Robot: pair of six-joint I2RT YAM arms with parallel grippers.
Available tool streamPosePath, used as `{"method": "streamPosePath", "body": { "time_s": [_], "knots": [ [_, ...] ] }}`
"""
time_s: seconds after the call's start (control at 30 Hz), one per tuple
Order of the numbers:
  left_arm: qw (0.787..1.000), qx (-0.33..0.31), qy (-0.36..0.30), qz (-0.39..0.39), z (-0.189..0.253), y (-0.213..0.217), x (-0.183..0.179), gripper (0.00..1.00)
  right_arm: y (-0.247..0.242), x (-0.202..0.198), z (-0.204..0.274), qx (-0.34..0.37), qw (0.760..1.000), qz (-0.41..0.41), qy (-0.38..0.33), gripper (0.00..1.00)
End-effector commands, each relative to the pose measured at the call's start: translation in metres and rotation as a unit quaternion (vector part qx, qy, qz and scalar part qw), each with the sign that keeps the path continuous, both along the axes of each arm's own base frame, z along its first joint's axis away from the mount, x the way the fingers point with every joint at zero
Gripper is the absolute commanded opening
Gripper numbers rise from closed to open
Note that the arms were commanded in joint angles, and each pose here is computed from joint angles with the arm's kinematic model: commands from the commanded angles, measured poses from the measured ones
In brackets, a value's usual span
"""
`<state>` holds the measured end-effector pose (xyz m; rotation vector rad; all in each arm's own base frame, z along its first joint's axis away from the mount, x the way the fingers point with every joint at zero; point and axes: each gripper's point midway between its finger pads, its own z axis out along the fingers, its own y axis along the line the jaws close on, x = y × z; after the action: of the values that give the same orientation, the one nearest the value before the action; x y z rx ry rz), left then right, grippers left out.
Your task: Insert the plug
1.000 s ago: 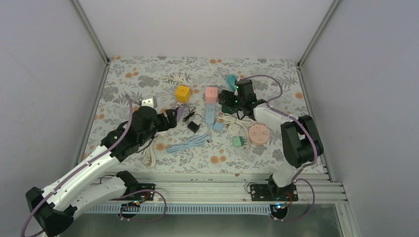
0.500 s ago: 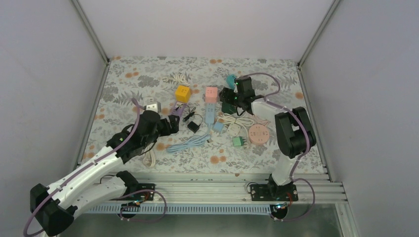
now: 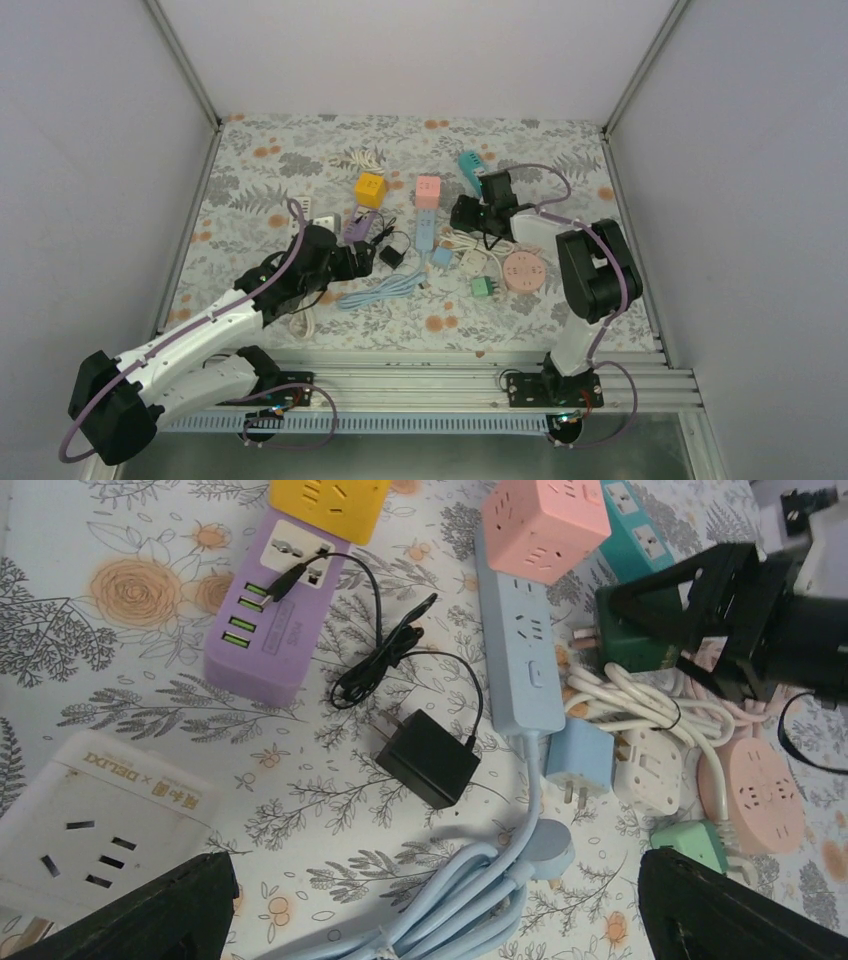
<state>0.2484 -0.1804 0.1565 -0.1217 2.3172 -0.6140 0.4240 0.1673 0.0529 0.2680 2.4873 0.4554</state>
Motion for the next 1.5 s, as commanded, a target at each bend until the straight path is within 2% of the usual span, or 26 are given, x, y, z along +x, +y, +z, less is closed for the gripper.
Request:
{"method": "streamPosePath", "body": {
  "time_s": [0.0,0.27,0.47,0.63,0.77,0.9,1.1,1.17,1.3,1.33,1.47],
  "knots": [
    [1.000,-0.016,-0.015,-0.009,0.010,-0.008,0.005,1.00,0.004,-0.014,0.012,0.039,0.999,0.006,-0.009,0.87],
    [1.000,-0.016,-0.010,-0.013,0.007,-0.011,0.006,1.00,0.008,-0.011,0.034,0.066,0.997,0.004,-0.045,0.60],
    [1.000,-0.020,-0.017,-0.010,0.013,-0.011,0.008,1.00,0.013,-0.008,0.065,0.069,0.993,0.034,-0.094,0.56],
    [0.999,-0.023,-0.034,-0.015,0.027,-0.011,0.014,1.00,0.034,-0.022,0.099,0.085,0.978,0.122,-0.144,0.56],
    [0.999,-0.027,-0.042,-0.022,0.037,-0.006,0.023,1.00,0.074,-0.056,0.134,0.100,0.938,0.257,-0.212,0.55],
    [0.997,-0.042,-0.056,-0.015,0.056,0.001,0.032,1.00,0.105,-0.084,0.170,0.067,0.876,0.375,-0.296,0.56],
    [0.992,-0.088,-0.070,-0.051,0.112,-0.012,0.038,1.00,0.128,-0.105,0.230,0.023,0.797,0.435,-0.419,0.58],
    [0.990,-0.105,-0.077,-0.062,0.137,-0.017,0.037,1.00,0.138,-0.108,0.243,-0.004,0.780,0.449,-0.435,0.59],
    [0.979,-0.131,-0.134,-0.081,0.198,-0.017,0.031,1.00,0.166,-0.114,0.254,-0.085,0.745,0.482,-0.453,0.58],
    [0.977,-0.134,-0.137,-0.090,0.205,-0.019,0.029,1.00,0.174,-0.119,0.257,-0.105,0.730,0.493,-0.462,0.58],
    [0.983,-0.114,-0.097,-0.103,0.199,-0.023,0.029,1.00,0.190,-0.130,0.260,-0.150,0.697,0.519,-0.471,0.58]
  ]
}}
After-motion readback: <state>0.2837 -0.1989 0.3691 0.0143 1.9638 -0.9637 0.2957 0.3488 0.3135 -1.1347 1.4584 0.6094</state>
